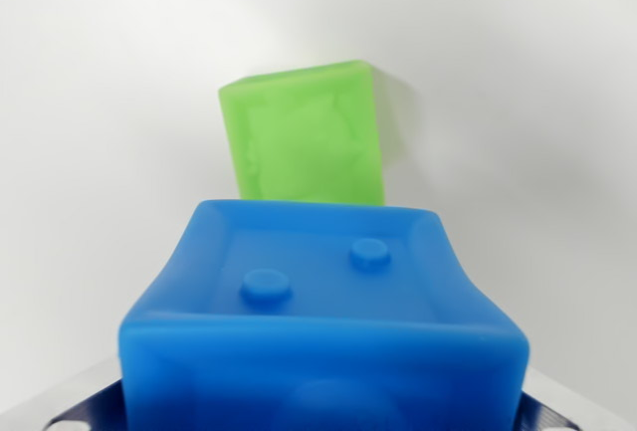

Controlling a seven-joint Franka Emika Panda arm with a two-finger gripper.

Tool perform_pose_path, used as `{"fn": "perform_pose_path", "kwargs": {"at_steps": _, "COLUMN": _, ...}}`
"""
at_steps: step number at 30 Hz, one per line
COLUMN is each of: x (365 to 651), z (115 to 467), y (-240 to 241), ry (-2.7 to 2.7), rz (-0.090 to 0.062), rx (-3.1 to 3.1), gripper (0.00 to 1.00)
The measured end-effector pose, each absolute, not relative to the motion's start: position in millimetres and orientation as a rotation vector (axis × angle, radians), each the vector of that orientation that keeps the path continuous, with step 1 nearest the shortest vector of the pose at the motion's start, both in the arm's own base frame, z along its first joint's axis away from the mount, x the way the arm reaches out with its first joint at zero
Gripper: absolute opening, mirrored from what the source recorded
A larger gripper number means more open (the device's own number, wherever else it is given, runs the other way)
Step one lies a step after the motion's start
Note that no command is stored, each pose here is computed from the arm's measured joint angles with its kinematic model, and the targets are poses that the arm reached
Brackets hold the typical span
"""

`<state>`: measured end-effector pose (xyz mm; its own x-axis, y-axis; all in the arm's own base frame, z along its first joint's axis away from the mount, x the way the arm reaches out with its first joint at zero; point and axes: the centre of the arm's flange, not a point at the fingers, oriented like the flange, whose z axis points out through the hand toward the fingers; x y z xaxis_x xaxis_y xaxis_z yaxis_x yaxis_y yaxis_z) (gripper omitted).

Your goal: Stack cube

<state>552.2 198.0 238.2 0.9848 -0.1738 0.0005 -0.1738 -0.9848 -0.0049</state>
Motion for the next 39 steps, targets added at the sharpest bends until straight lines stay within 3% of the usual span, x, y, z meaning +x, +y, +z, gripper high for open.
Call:
{"fn": "perform_pose_path", "kwargs": {"at_steps": 20, "x": 566.7, "z": 235.2, "y": 215.0, "ry": 0.049, "rz": -0.001, "rx": -3.137, "gripper": 0.0}}
{"fn": "perform_pose_path", "kwargs": {"at_steps": 27, "x": 565.9, "z": 210.4, "y": 215.0, "ry": 0.043, "rz": 0.013, "rx": -3.139, "gripper": 0.0}}
{"fn": "perform_pose_path", "kwargs": {"at_steps": 39, "x": 565.8, "z": 183.9, "y": 215.0, "ry": 0.039, "rz": 0.012, "rx": -3.138, "gripper": 0.0}}
